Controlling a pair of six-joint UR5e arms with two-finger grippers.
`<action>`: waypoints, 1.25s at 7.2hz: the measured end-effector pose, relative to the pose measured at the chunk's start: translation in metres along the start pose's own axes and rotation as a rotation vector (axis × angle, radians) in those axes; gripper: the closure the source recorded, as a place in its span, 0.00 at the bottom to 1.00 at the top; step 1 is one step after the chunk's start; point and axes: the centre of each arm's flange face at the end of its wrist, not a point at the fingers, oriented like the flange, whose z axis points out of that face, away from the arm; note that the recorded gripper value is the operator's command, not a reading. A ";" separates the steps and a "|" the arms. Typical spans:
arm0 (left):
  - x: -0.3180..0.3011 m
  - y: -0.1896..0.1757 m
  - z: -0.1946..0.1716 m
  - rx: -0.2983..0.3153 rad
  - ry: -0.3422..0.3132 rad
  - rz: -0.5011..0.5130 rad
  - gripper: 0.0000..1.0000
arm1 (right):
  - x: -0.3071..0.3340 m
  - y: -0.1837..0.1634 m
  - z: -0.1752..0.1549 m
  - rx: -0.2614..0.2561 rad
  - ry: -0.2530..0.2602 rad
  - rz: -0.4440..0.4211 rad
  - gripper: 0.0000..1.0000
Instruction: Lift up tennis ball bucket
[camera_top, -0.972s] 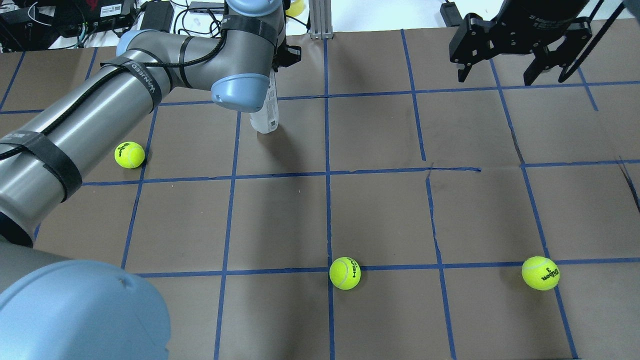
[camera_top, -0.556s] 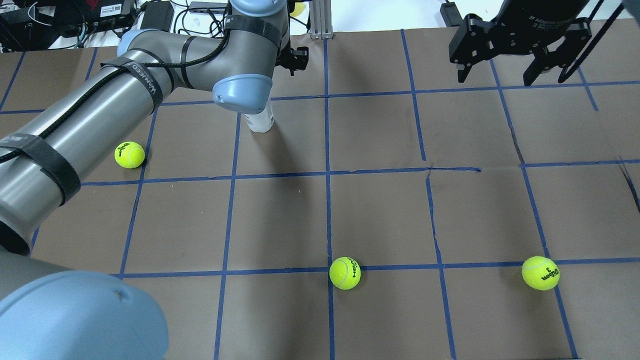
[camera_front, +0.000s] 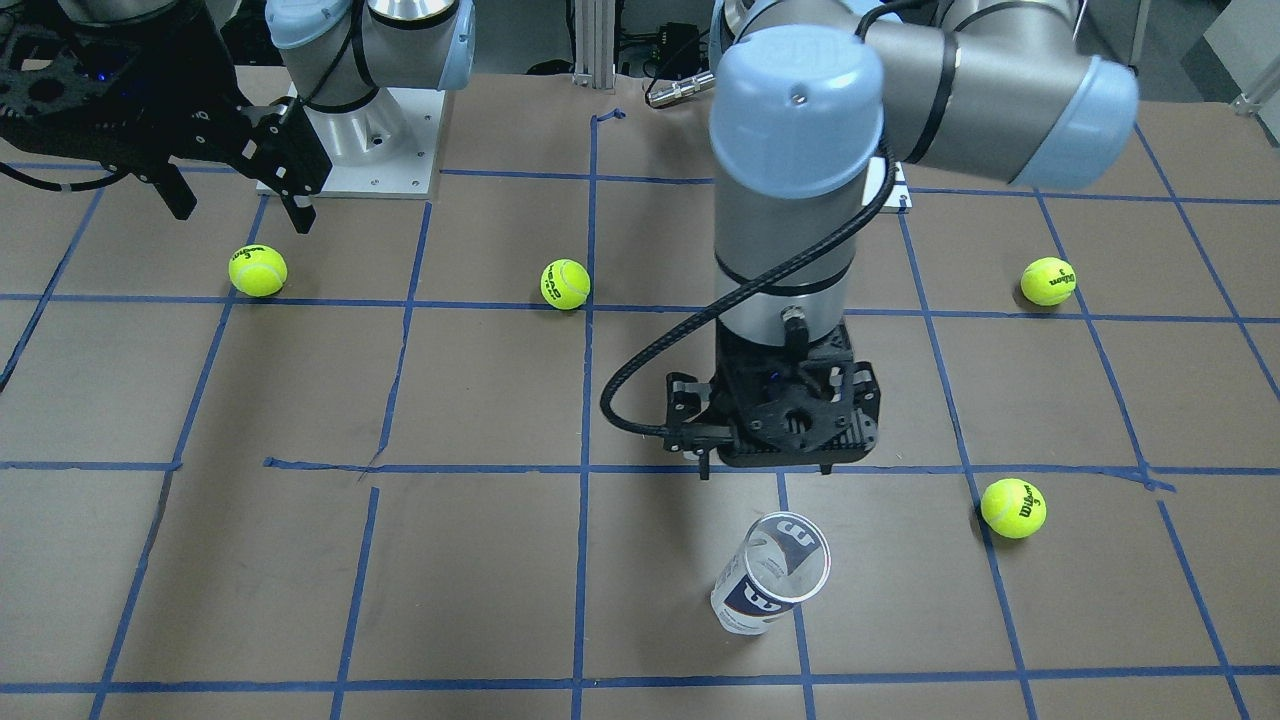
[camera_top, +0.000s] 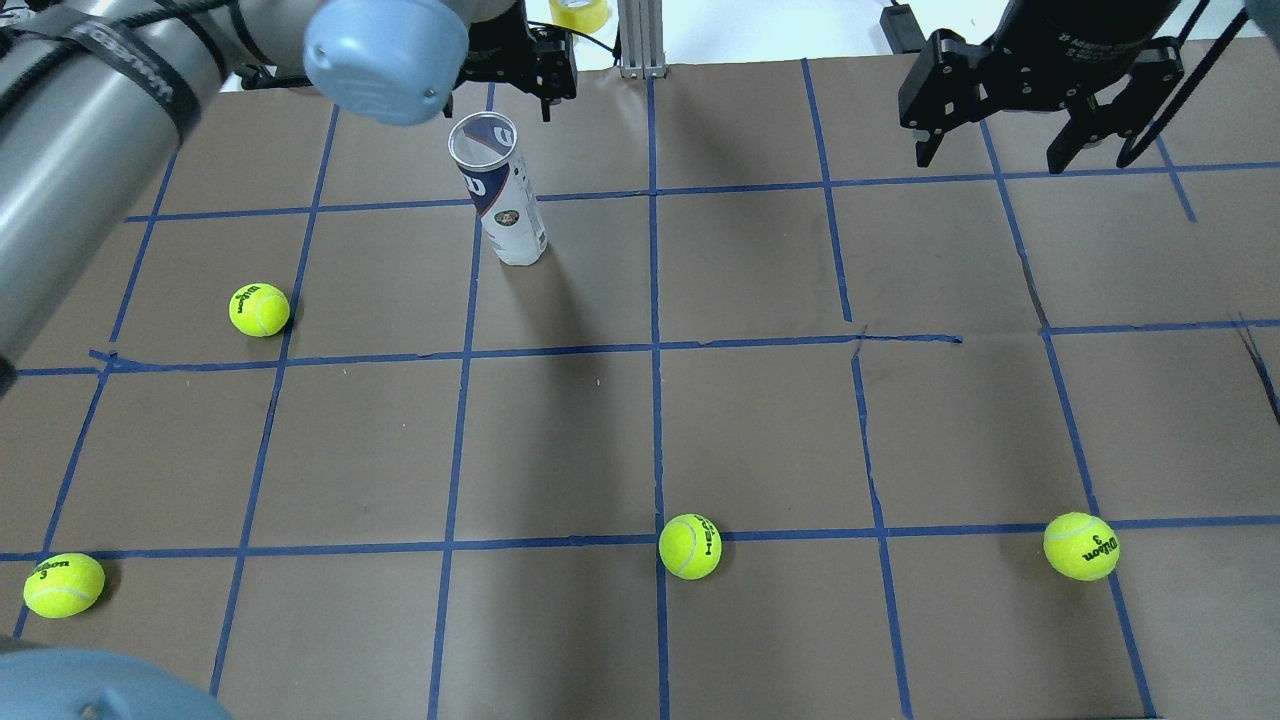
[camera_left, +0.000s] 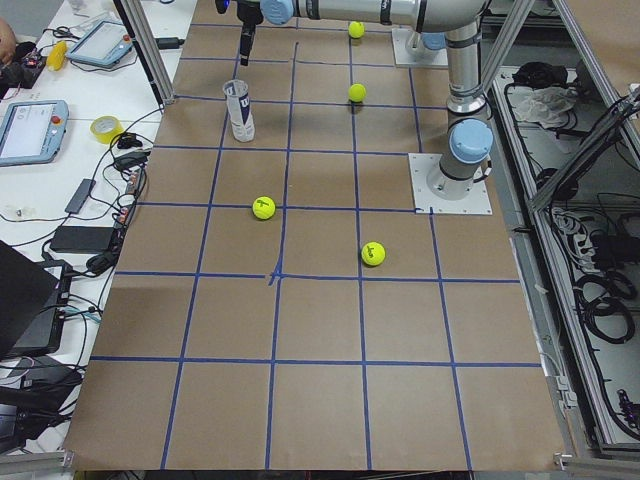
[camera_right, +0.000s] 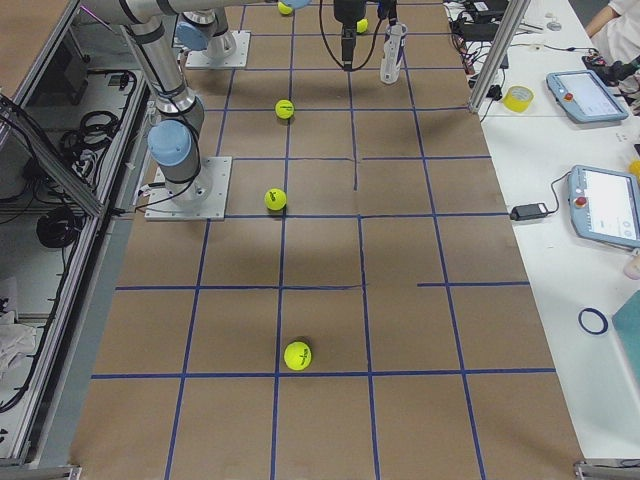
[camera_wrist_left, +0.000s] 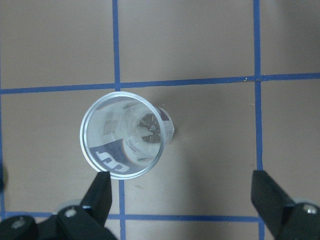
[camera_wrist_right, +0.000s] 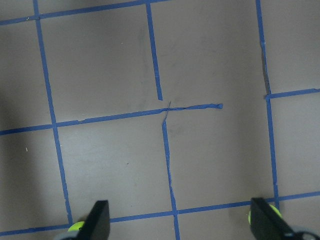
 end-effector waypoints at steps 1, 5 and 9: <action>-0.038 -0.004 -0.015 -0.029 0.034 -0.054 0.00 | 0.000 0.000 0.000 0.000 0.000 0.000 0.00; -0.163 0.026 -0.036 -0.144 0.070 -0.051 0.00 | 0.000 0.000 0.001 -0.002 0.000 -0.002 0.00; -0.186 0.064 -0.030 -0.170 -0.011 -0.038 0.00 | 0.000 0.000 0.002 -0.005 0.001 -0.003 0.00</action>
